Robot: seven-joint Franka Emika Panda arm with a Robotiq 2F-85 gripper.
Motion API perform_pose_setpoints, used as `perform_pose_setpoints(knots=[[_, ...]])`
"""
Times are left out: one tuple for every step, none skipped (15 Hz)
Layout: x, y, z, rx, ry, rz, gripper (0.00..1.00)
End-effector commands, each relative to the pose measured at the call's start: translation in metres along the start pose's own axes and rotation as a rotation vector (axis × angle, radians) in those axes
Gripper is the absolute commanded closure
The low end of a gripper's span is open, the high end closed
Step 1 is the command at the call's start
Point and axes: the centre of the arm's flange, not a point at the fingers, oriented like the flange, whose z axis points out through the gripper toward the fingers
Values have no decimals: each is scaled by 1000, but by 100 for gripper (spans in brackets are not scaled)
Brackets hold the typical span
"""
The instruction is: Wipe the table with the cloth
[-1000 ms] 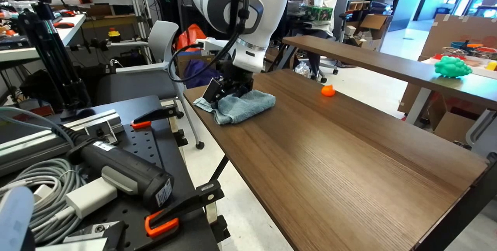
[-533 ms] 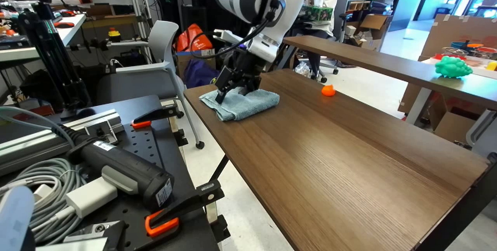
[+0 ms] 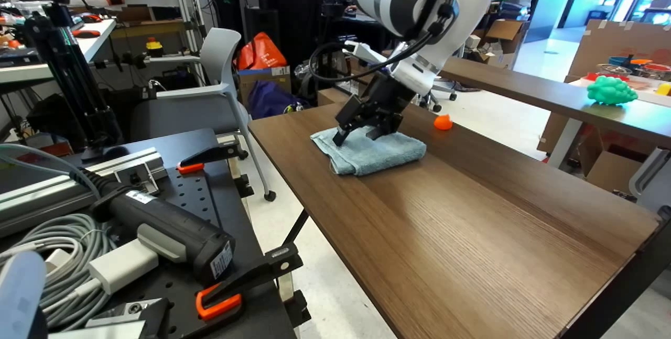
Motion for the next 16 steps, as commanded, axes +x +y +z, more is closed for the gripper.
perform_pose_setpoints(knots=[[67,6,-8,5,-55,86,0],[82,14,-14,27,-67,115,0],[96,25,-21,59,-84,132,0],[105,37,-29,99,-97,150,0],[113,53,-37,163,-122,151,0],[119,67,-44,219,-153,155,0],[122,82,-52,271,-174,156,0],[126,98,-59,318,-199,153,0],[128,115,-68,360,-227,148,0],[129,126,-76,400,-253,142,0],[130,138,-84,437,-289,144,0],[129,151,-92,475,-323,153,0],[144,93,-86,396,-267,168,0],[144,106,-93,420,-290,167,0],[143,116,-98,432,-301,168,0],[142,122,-100,436,-303,169,0]])
